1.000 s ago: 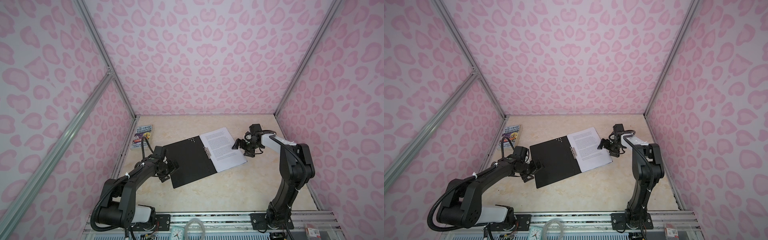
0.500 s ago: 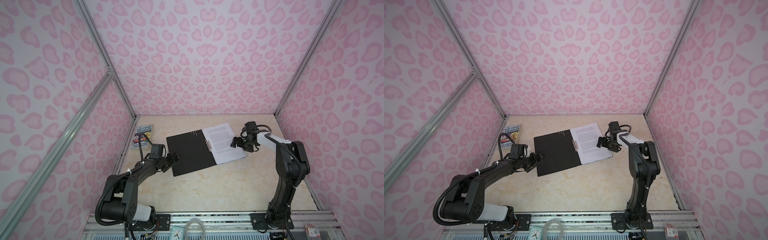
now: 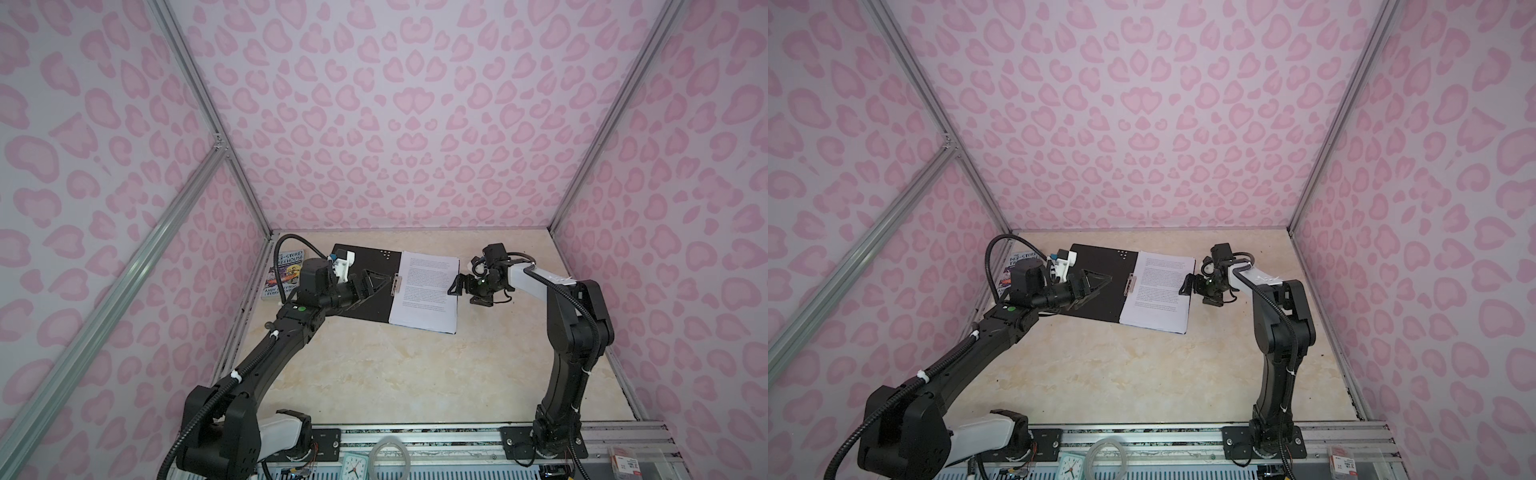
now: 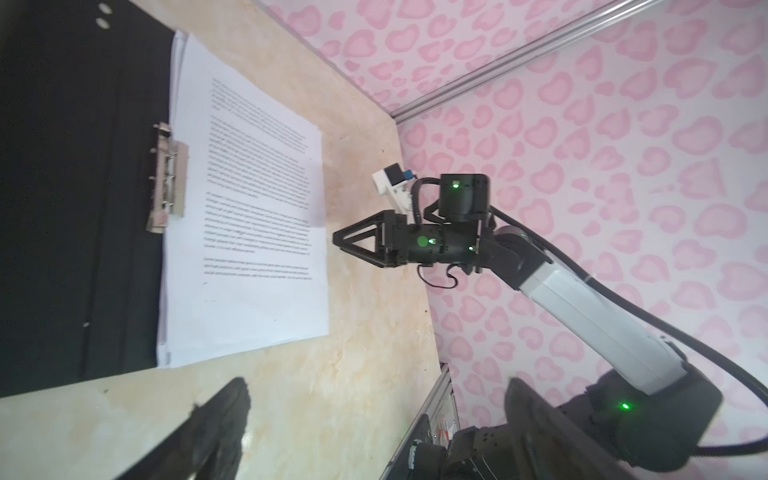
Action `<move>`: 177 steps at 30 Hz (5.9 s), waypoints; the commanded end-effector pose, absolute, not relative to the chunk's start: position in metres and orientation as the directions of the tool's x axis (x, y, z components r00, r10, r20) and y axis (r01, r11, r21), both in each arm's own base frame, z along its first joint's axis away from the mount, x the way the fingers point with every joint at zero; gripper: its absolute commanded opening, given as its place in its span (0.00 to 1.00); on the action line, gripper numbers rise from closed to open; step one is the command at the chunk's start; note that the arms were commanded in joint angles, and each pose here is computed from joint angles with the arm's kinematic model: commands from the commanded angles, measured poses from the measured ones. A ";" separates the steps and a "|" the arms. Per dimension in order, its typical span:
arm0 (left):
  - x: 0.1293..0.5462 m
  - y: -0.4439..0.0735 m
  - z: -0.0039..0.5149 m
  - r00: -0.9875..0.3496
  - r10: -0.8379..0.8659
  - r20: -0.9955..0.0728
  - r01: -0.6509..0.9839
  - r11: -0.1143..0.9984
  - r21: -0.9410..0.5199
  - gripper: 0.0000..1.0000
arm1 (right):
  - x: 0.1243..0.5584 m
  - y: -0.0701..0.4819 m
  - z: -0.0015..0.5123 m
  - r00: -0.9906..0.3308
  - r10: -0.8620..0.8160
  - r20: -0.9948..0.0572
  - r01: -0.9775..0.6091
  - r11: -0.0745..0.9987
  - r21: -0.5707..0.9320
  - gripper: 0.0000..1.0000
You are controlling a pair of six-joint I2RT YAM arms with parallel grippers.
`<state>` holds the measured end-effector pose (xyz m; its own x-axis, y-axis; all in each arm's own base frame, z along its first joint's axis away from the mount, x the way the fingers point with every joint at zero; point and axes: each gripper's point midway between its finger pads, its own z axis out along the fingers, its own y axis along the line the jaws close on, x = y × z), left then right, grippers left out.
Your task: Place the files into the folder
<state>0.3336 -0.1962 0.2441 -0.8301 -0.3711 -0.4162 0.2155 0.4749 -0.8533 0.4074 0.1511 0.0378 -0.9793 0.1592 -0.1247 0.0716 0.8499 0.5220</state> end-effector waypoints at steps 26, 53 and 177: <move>0.279 -0.137 0.163 -0.852 -0.443 -0.279 -0.116 0.680 -0.724 0.97 | 0.463 0.349 0.050 -0.983 0.065 -0.173 0.008 0.950 0.313 0.48; 0.261 -0.145 0.157 -0.884 -0.362 -0.294 -0.066 0.721 -0.689 0.97 | 0.470 0.361 0.012 -0.970 0.129 -0.205 0.072 0.962 0.265 0.18; 0.348 -0.122 0.104 -0.871 -0.481 -0.098 -0.166 0.477 -0.863 0.97 | 0.406 0.269 0.078 -0.972 0.236 -0.014 0.201 0.859 0.471 0.00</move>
